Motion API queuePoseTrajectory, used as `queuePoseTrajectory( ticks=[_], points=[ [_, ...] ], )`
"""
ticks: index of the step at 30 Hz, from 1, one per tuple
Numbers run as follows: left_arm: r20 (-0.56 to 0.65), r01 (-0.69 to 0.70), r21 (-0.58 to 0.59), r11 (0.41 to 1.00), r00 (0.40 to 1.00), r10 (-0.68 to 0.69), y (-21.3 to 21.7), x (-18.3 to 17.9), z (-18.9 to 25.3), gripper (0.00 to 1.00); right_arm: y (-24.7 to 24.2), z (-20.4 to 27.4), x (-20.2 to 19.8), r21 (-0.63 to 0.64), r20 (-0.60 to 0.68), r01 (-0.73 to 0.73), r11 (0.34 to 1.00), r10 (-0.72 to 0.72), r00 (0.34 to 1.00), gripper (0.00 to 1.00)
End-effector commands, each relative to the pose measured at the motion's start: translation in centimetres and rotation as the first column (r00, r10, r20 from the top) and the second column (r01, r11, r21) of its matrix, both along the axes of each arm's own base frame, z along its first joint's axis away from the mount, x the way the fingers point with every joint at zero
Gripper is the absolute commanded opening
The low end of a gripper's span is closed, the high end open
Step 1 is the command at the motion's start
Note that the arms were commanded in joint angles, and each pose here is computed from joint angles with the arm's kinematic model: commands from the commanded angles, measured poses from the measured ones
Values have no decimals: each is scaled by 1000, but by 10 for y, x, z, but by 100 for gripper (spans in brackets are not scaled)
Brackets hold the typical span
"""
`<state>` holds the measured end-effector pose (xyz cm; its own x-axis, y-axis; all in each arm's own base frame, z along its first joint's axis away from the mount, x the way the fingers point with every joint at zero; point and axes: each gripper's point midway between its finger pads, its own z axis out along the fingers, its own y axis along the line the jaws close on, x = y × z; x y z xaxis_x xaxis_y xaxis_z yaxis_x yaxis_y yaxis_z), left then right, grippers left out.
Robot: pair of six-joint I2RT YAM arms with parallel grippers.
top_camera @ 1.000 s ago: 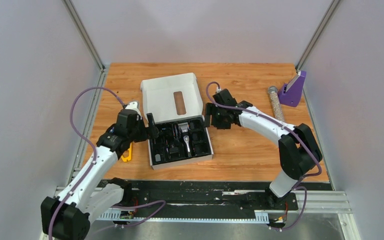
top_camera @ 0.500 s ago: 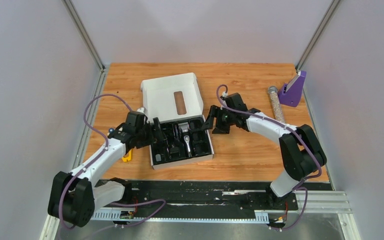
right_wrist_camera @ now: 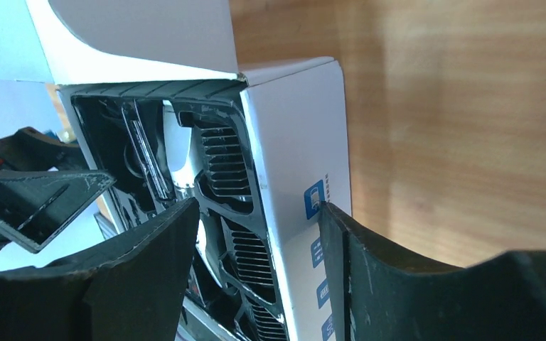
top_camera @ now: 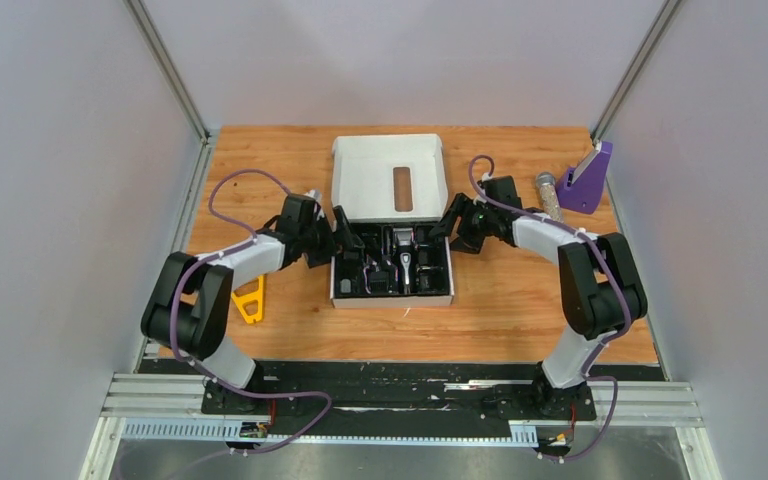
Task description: Sort the hair-cutting tools
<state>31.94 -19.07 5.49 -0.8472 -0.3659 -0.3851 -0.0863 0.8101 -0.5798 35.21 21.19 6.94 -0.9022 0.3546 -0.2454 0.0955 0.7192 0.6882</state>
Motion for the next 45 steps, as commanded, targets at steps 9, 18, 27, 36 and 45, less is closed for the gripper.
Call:
queuePoseTrajectory(
  ticks=[9,18,27,36,45],
  points=[
    [278,-36,-143,989,958,75,4,86,122,100,-61,94,90,9,297,132,991,-129,946,76],
    [298,-24,-178,984,952,77,24,173,135,100,-89,113,160,47,346,139,989,-147,927,84],
    [296,91,-185,979,955,-33,3,226,99,100,-71,68,204,132,257,73,989,-105,961,100],
    [298,230,-368,901,947,-121,-33,236,77,100,-40,65,210,230,274,-82,970,16,962,100],
    [425,360,-385,850,886,-183,-49,214,131,100,-24,105,191,250,348,-183,951,89,933,100]
  ],
)
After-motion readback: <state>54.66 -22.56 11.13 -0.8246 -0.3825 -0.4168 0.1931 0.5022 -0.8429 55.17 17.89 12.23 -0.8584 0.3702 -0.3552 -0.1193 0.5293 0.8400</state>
